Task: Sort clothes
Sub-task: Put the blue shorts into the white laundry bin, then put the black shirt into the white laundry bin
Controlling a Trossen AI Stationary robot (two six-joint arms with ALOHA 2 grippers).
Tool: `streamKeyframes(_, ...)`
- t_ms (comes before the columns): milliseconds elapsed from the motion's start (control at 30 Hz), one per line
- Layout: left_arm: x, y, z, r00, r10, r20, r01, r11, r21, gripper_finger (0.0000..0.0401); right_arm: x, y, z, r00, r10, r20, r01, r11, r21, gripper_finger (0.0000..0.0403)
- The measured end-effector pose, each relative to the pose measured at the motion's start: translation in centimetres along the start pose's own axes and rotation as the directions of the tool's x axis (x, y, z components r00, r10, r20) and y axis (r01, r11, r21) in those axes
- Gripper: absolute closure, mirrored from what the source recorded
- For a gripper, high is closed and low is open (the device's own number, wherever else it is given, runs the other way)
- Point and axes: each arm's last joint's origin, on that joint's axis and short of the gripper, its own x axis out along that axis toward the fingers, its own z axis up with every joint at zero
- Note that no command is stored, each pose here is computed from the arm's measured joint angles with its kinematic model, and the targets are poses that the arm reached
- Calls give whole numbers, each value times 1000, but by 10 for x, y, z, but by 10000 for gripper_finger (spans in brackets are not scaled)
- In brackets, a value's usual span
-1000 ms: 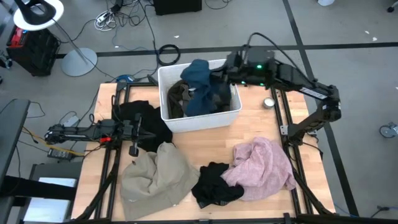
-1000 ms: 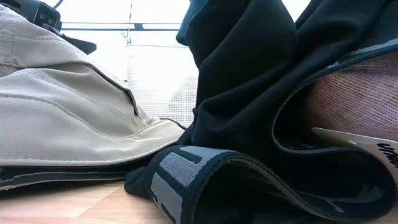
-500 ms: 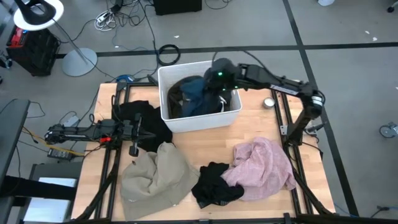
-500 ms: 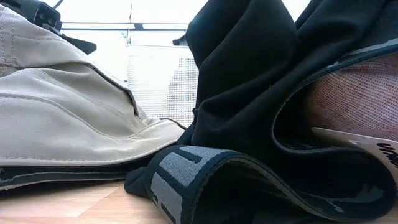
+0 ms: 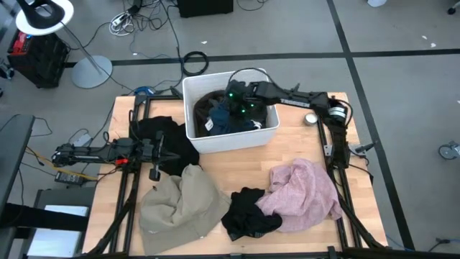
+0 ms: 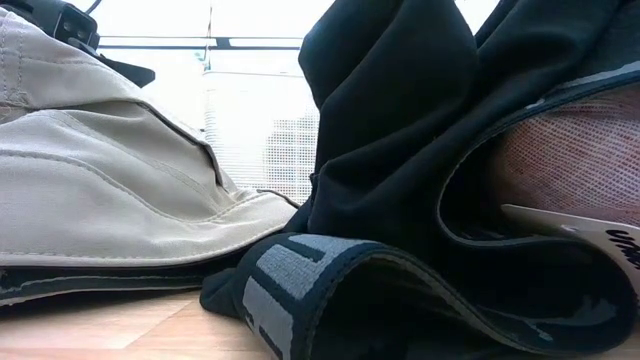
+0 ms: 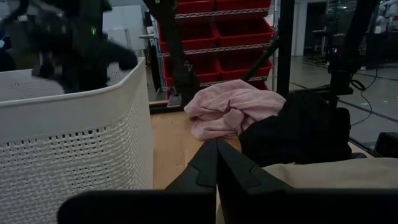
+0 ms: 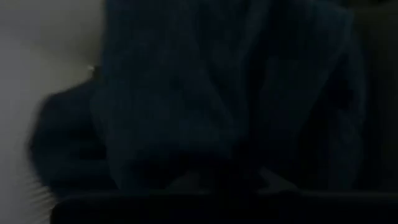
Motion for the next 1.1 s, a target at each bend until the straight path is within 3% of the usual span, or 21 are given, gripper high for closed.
streamKeyframes(200, 0, 0, 0, 1000, 0, 1, 0, 1000, 0, 396, 31, -3, -3, 998, -13, -67, 15, 999, 28, 327)
streamKeyframes(433, 0, 0, 0, 1000, 0, 0, 0, 1000, 0, 396, 27, -2, -3, 998, 11, -61, -9, 999, 31, 250)
streamKeyframes(700, 0, 0, 0, 1000, 0, 0, 0, 1000, 0, 396, -24, 3, 1, 998, 34, 54, -33, 999, -22, 210)
streamKeyframes(1100, 0, 0, 0, 1000, 0, 1, 0, 1000, 0, 396, -141, 11, -11, 947, 83, 312, -47, 992, -121, 207)
